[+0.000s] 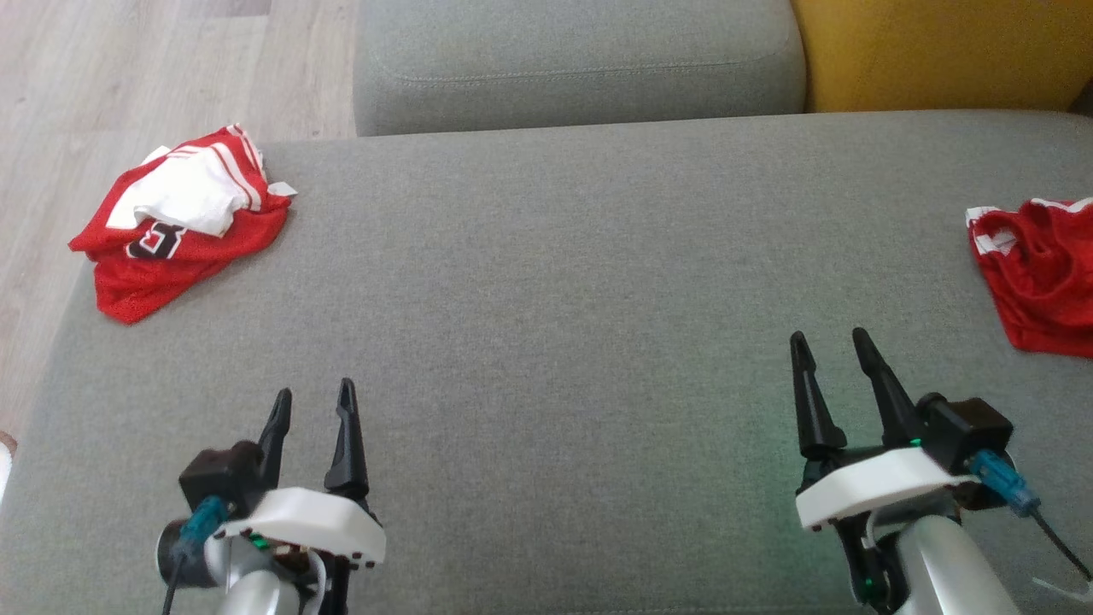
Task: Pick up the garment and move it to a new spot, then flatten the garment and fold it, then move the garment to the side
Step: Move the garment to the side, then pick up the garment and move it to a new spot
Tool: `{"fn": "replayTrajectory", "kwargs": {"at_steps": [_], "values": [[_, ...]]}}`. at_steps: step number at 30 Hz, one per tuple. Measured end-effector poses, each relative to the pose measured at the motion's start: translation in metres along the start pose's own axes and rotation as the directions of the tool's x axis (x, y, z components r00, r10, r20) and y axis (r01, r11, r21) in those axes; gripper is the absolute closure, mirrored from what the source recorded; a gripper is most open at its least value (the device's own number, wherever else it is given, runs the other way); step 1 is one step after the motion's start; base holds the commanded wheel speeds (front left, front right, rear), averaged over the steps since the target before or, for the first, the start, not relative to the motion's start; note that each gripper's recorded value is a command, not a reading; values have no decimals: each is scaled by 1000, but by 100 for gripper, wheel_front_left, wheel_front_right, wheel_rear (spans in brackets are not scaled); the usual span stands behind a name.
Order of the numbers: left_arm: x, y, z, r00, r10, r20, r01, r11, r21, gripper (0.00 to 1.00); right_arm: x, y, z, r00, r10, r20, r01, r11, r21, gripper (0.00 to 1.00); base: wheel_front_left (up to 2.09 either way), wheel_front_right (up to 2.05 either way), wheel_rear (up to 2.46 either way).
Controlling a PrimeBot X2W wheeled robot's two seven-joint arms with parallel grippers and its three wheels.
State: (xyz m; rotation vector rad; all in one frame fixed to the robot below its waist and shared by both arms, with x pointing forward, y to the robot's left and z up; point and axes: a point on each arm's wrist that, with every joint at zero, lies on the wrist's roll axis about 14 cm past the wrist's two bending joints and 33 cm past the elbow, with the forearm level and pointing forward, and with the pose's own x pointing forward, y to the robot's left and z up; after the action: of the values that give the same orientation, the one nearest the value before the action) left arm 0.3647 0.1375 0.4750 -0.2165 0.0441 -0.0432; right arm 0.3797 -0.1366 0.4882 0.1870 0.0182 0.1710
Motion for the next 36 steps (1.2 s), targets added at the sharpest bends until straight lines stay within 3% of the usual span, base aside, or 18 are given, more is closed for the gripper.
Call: {"fn": "replayTrajectory", "kwargs": {"at_steps": [24,36], "values": [[-9,-2,-1,1000,-6,-1,6,1000,-2,0,1,1,-1,1000,4,2,-4,1000,-6,0,0,0,0],[-25,17,4,998,54,20,-54,999,0,0,10,33,-16,994,100,-45,-101,995,-15,0,0,0,0]]}}
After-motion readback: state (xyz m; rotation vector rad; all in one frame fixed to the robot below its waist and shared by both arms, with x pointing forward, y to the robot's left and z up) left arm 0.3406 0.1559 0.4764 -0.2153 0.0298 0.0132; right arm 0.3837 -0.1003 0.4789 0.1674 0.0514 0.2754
